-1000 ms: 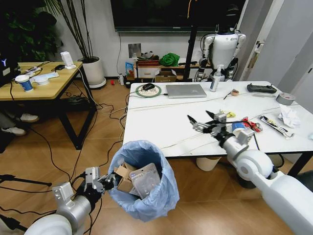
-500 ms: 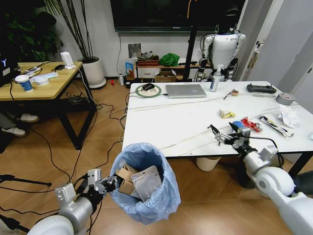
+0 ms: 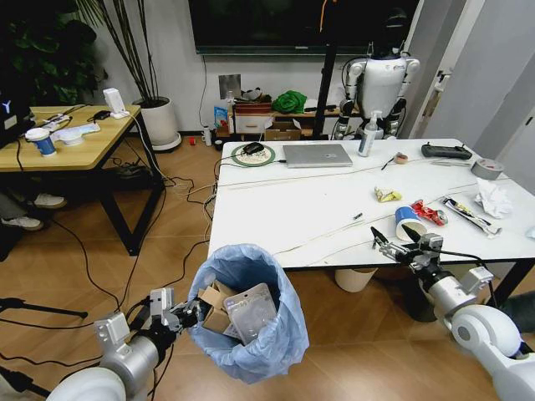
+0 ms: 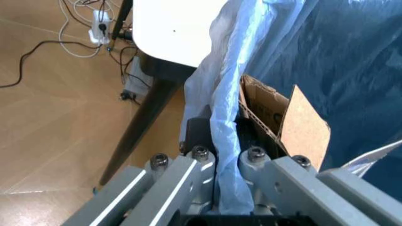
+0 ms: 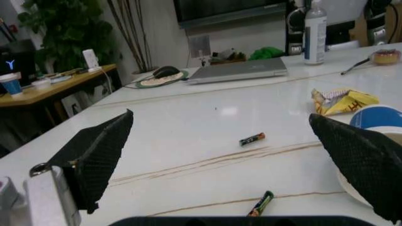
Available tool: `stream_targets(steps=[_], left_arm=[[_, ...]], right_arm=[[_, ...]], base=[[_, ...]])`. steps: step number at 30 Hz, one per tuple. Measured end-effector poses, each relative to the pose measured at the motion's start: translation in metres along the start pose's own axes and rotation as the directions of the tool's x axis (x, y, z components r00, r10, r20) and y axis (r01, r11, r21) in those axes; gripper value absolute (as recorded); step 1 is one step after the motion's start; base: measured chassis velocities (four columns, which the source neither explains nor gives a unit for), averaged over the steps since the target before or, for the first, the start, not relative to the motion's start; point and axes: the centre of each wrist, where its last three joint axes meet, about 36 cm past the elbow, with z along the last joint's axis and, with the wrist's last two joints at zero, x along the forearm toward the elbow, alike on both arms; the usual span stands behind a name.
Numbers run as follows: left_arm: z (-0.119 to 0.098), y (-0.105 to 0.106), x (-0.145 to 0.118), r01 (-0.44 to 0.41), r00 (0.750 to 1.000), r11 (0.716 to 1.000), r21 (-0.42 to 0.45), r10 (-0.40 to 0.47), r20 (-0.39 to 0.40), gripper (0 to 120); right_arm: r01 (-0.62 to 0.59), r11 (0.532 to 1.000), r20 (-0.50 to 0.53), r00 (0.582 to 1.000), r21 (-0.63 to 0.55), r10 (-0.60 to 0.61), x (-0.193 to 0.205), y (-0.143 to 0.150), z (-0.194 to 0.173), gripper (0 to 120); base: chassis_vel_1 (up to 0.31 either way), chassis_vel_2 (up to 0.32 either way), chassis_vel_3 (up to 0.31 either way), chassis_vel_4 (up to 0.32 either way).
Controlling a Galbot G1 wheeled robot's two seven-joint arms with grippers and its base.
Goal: Pick up the trash bin and place the trash from the table into it.
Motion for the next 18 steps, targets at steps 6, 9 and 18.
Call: stream_targets(steps=[6,9,18], left_arm=[[-0.0011,-0.0013,0.0002,-0.005,1.0,1.0,-0.001,0.005,0.005,0],[-0.0012,-0.0015,0.0002,-0.005,1.0,1.0,0.0,0.005,0.006,0],[-0.0006,-0.0027,0.001,-0.008,1.0,1.0,0.002,0.007,0.005,0]], right_arm=[[0.0,1.0,0.001,1.0,-0.001,0.0,0.002,-0.0003,0.0004,100],[0.001,1.0,0.003,1.0,-0.001,-0.001,0.0021,-0.0002,0.0004,100],[0.004,1.0,0.006,1.0,0.002,-0.004,0.0018,-0.0003,0.0,100]], base=[[-0.072,-0.062,0.049,0.056],[-0.068,-0.061,0.055,0.069],[-0.018,-0.019,0.023,0.029]])
